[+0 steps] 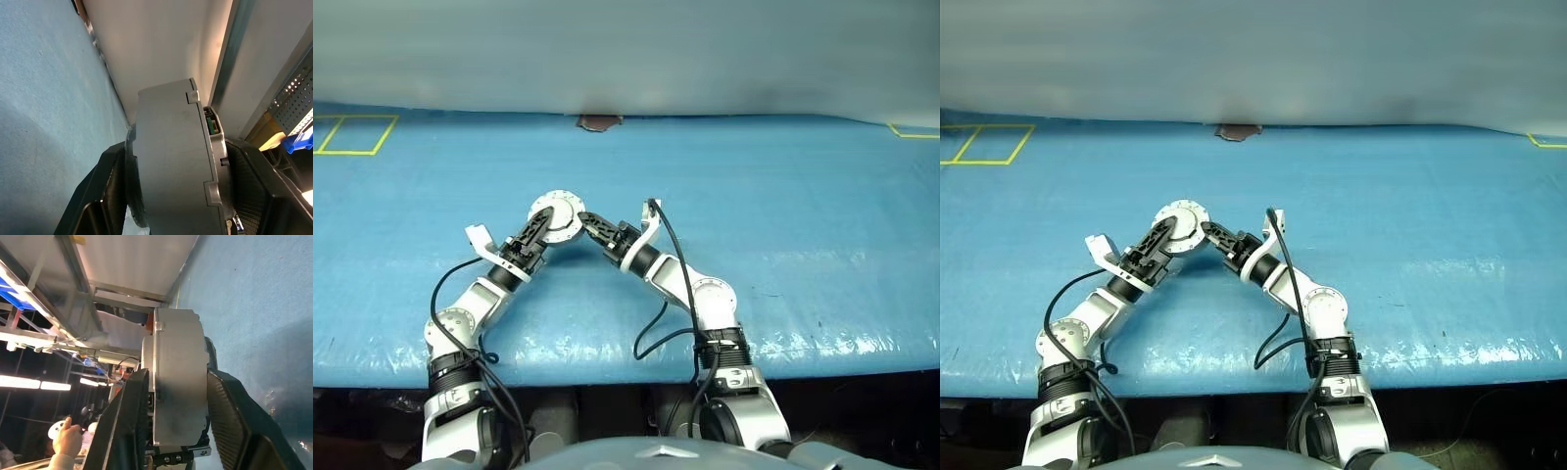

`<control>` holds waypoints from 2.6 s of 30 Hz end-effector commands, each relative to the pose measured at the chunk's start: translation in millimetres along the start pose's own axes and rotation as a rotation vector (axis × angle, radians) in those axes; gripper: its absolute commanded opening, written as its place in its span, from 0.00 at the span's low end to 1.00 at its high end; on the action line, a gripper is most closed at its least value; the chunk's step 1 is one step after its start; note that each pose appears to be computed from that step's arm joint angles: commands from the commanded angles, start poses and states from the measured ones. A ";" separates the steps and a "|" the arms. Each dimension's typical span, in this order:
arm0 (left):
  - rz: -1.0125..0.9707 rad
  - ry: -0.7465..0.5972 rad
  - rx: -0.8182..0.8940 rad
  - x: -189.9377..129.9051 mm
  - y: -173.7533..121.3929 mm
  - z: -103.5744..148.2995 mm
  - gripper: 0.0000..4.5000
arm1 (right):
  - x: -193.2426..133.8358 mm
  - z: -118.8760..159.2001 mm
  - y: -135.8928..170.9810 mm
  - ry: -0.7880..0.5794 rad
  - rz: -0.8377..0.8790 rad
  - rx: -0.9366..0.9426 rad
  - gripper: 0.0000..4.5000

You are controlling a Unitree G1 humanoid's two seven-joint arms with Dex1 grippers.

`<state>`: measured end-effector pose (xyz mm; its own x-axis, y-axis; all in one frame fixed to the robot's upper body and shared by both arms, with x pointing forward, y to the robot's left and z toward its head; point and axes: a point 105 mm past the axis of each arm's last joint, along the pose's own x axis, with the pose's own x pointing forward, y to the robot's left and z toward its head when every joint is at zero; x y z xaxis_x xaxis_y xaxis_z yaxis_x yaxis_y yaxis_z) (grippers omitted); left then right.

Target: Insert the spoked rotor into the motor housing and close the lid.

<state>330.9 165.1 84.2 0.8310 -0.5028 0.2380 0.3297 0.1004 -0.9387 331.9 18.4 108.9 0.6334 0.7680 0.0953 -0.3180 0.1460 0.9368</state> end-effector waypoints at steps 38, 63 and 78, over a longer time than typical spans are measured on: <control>0.511 -0.852 0.351 -33.1 4.1 165.5 0.58 | -14.3 55.3 11.9 -0.384 -0.037 -0.048 0.69; 0.798 -0.911 0.569 -87.7 10.7 190.1 0.99 | -12.7 55.7 -1.4 -0.382 -0.102 -0.031 0.70; 0.007 -0.470 0.878 -10.6 -89.3 120.8 0.99 | -36.6 67.0 45.7 -0.447 0.084 -0.612 0.70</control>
<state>350.1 293.5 180.0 0.8982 0.0578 0.4358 0.2333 0.7775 -0.5840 347.9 -37.7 159.2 0.7938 0.4993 0.3472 -0.5858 0.4743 0.6572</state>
